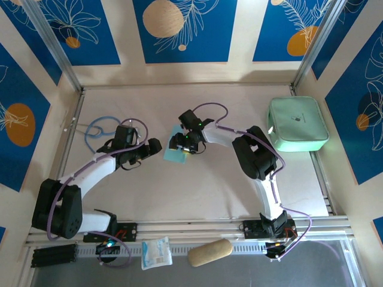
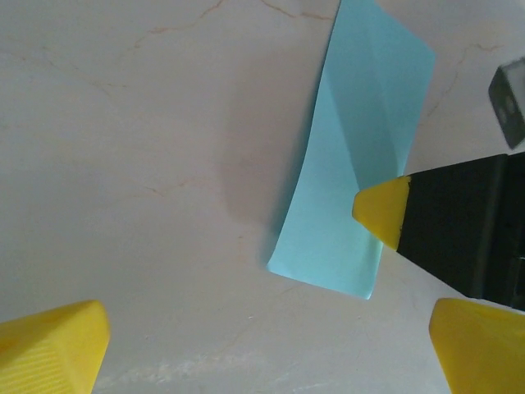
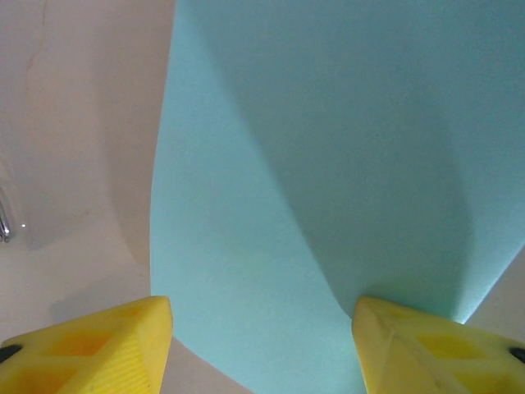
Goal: Fold a paper plane with a square sheet of paper (pick it up from the middle)
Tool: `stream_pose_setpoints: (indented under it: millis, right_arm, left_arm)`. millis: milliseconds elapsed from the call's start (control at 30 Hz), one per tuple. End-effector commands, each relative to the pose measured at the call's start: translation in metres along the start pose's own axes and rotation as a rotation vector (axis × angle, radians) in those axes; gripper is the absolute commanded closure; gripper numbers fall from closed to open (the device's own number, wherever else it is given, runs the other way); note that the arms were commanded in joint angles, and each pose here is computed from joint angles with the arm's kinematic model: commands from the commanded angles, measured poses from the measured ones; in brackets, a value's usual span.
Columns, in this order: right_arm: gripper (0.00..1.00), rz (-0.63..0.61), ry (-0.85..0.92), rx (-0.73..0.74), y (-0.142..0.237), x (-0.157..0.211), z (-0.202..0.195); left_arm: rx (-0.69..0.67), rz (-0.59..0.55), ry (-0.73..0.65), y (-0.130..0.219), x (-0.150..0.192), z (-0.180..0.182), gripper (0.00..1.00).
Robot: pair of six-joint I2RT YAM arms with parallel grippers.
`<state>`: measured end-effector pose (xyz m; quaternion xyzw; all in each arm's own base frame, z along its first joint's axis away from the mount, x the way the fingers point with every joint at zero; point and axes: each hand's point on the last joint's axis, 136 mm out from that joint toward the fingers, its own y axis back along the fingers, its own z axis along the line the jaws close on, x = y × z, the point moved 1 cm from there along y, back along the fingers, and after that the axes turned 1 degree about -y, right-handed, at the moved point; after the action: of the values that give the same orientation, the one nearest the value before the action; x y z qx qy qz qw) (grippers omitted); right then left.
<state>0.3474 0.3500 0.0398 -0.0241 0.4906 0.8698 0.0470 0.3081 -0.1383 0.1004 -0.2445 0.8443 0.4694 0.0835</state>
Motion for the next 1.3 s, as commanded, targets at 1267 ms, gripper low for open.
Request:
stream_pose_setpoints:
  millis: [1267]
  right_arm:
    - [0.46,0.008,-0.059,0.035,0.025,0.025,-0.061]
  left_arm:
    - [0.263,0.281,0.154,-0.057,0.044,-0.069,0.19]
